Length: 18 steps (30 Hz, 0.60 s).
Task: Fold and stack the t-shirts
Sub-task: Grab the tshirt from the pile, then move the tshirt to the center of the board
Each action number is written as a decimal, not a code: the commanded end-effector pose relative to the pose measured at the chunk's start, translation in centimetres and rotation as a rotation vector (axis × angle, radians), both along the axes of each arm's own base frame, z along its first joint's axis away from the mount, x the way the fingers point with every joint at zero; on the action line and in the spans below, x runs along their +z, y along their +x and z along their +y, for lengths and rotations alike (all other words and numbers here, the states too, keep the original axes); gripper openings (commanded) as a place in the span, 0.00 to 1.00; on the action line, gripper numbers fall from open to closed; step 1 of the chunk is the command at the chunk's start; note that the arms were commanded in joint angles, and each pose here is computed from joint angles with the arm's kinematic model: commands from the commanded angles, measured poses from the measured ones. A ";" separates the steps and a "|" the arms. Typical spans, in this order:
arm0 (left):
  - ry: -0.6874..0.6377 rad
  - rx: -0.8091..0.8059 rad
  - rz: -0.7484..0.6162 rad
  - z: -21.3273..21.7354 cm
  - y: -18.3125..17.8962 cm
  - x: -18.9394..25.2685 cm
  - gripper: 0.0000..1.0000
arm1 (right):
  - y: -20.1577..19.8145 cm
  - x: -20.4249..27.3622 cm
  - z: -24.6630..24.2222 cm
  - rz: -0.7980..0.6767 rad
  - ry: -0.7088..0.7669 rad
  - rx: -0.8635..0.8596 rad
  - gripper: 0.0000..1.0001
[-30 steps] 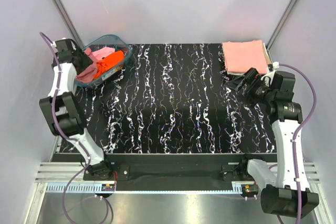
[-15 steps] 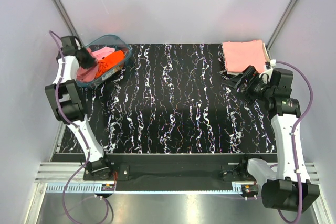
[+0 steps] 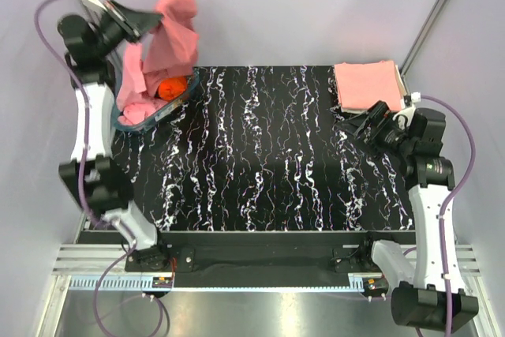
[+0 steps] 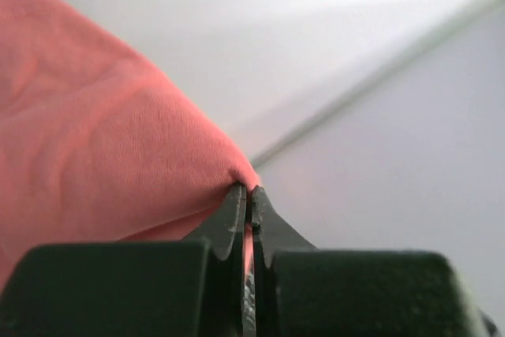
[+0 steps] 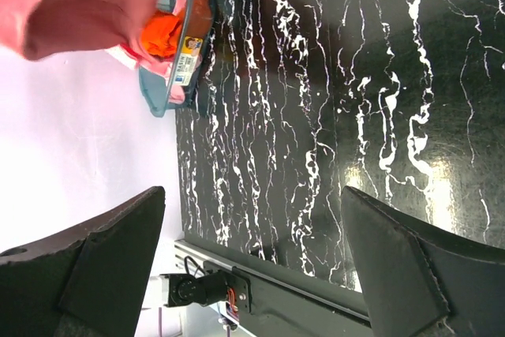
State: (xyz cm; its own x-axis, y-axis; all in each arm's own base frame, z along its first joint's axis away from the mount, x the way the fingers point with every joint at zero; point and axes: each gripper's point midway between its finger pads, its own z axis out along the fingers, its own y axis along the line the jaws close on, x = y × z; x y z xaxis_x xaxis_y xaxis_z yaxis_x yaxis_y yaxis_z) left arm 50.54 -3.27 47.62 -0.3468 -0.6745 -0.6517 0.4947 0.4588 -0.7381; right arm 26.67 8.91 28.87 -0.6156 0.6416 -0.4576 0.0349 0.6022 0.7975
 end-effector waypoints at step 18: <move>0.417 -0.171 0.560 -11.1 -21.3 -27.8 0.55 | 0.0 -7.1 -0.4 0.153 -0.006 -0.039 0.98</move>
